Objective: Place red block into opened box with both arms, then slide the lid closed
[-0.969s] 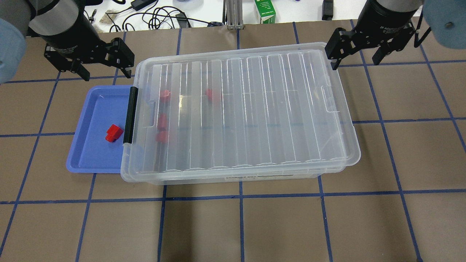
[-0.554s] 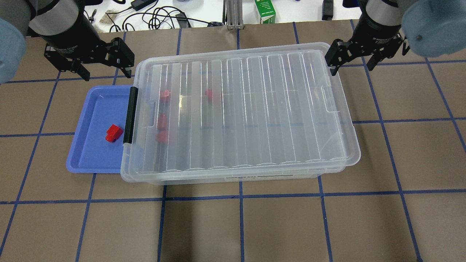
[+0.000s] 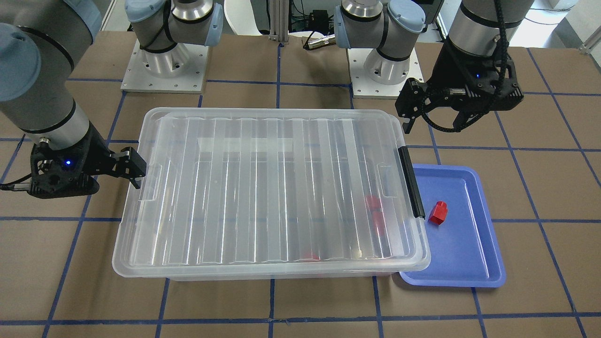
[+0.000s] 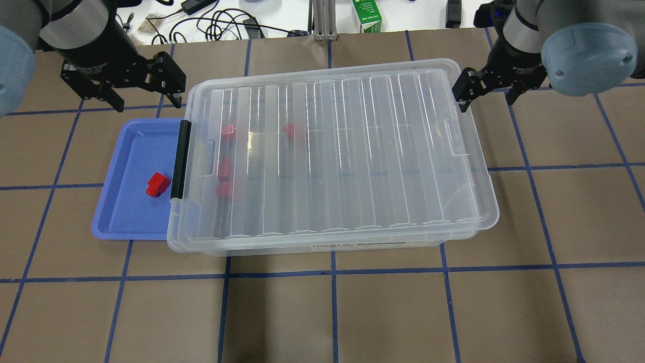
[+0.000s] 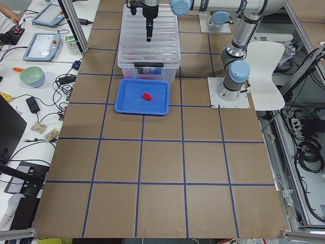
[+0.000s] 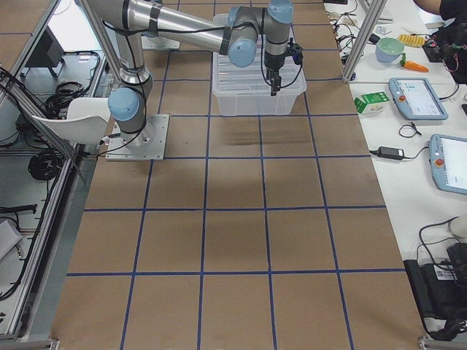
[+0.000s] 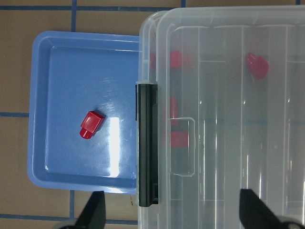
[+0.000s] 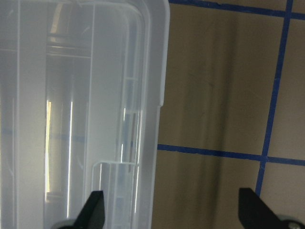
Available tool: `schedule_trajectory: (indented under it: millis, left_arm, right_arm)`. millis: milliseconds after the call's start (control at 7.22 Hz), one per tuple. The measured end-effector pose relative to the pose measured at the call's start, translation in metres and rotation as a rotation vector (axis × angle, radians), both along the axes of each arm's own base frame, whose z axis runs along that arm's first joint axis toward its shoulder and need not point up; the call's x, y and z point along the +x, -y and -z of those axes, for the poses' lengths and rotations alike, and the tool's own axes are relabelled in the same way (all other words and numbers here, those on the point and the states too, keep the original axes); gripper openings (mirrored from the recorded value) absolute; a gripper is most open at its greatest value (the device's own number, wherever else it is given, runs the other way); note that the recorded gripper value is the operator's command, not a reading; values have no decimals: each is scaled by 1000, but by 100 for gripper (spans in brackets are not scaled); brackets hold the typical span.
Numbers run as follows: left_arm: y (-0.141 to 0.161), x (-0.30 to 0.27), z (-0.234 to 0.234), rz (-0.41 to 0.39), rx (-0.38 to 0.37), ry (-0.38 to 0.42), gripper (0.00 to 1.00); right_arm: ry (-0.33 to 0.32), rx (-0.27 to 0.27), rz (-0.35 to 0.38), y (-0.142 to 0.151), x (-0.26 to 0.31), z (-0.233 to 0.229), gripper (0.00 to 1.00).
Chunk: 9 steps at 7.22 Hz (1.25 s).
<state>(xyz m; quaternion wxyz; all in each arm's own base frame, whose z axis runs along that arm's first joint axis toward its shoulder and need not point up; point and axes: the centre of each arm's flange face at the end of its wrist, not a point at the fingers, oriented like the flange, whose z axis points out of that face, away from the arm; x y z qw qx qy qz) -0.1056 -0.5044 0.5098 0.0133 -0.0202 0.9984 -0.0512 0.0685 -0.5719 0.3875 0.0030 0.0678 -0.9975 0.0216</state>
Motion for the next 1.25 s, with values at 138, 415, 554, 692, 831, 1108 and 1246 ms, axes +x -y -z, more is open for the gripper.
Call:
schedule_trajectory:
  millis: [138, 415, 554, 692, 831, 1108, 1246]
  left_arm:
    - [0, 0, 0, 0, 0, 0, 100]
    - [0, 0, 0, 0, 0, 0, 100]
    - [0, 0, 0, 0, 0, 0, 100]
    - [0, 0, 0, 0, 1, 0, 100]
    - [0, 0, 1, 0, 2, 0, 100]
    - [0, 0, 1, 0, 3, 0, 100]
    - [0, 0, 1, 0, 3, 0, 100]
  right_arm:
    - [-2, -13, -3, 0, -1, 12, 97]
    - [-6, -35, -6, -1, -2, 27, 98]
    - [-7, -38, -7, -1, -3, 30, 98]
    - [-8, -38, -7, 0, -5, 32, 98]
    - [-8, -35, -8, 2, -14, 34, 98]
    - [-9, -27, -7, 5, -48, 38, 98]
    - [-11, -27, -16, 5, -63, 39, 98]
